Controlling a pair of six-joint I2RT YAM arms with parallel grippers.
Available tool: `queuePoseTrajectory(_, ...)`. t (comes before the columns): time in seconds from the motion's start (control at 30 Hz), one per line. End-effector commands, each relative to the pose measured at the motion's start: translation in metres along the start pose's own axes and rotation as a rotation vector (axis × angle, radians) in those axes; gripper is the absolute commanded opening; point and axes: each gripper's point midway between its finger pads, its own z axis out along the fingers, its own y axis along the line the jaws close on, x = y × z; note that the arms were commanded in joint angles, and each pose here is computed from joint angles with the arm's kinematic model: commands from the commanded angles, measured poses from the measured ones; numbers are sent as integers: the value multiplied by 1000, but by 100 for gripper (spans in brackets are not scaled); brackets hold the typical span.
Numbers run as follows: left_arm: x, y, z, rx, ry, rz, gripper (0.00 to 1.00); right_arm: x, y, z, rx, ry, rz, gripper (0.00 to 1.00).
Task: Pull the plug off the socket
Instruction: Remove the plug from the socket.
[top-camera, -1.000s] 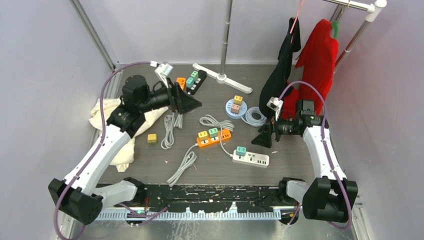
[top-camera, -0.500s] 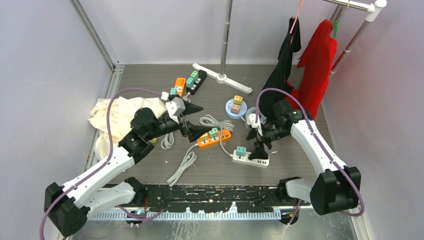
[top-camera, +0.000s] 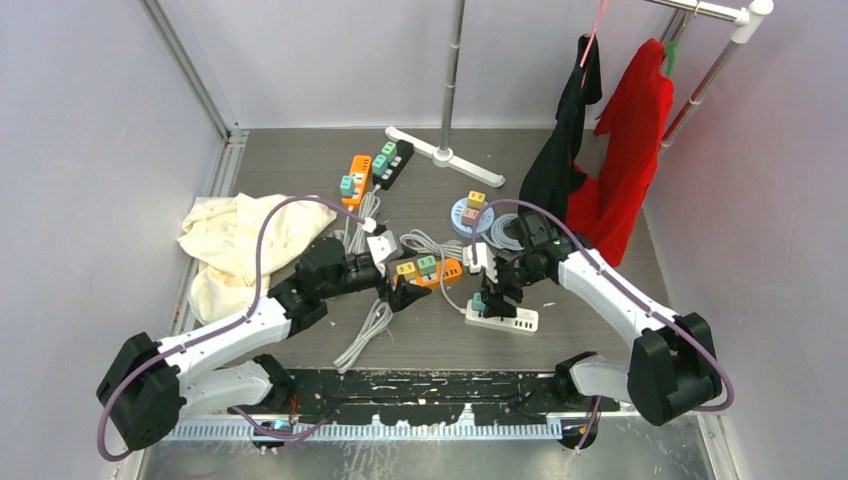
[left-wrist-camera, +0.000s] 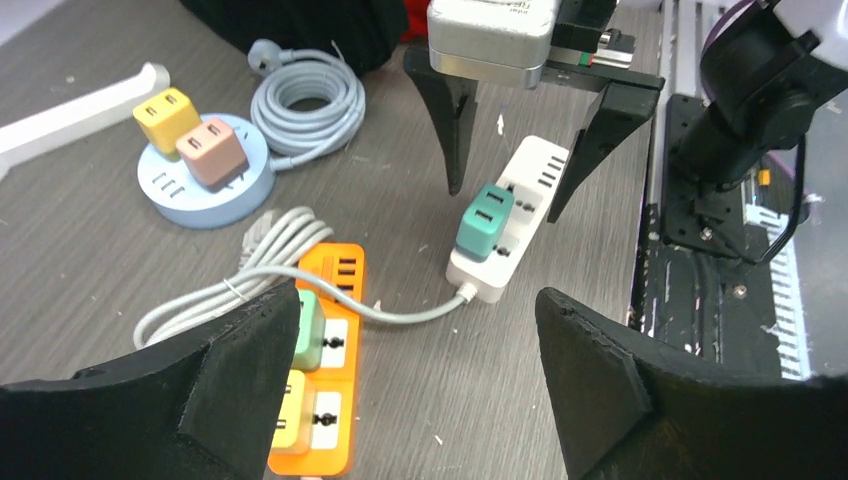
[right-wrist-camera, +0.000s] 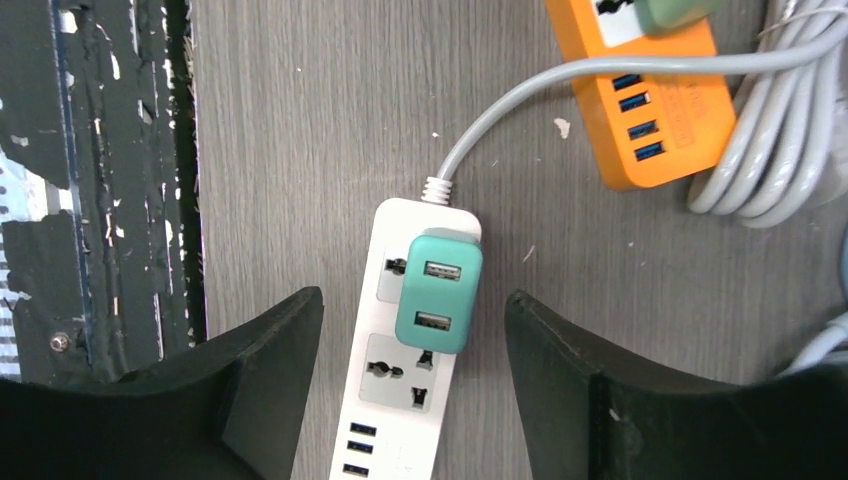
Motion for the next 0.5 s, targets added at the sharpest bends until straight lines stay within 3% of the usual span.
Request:
queuePoseTrajectory(0.0, -9, 4, 6, -20, -69, 68, 87, 2, -16, 9, 78, 17, 5, 69)
queuePoseTrajectory(0.3, 8, 3, 13, -17, -47, 39, 87, 14, -14, 24, 93, 44, 7, 47)
queuePoseTrajectory(0.47, 8, 5, 19, -35, -84, -24, 87, 13, -20, 22, 131, 39, 35, 25)
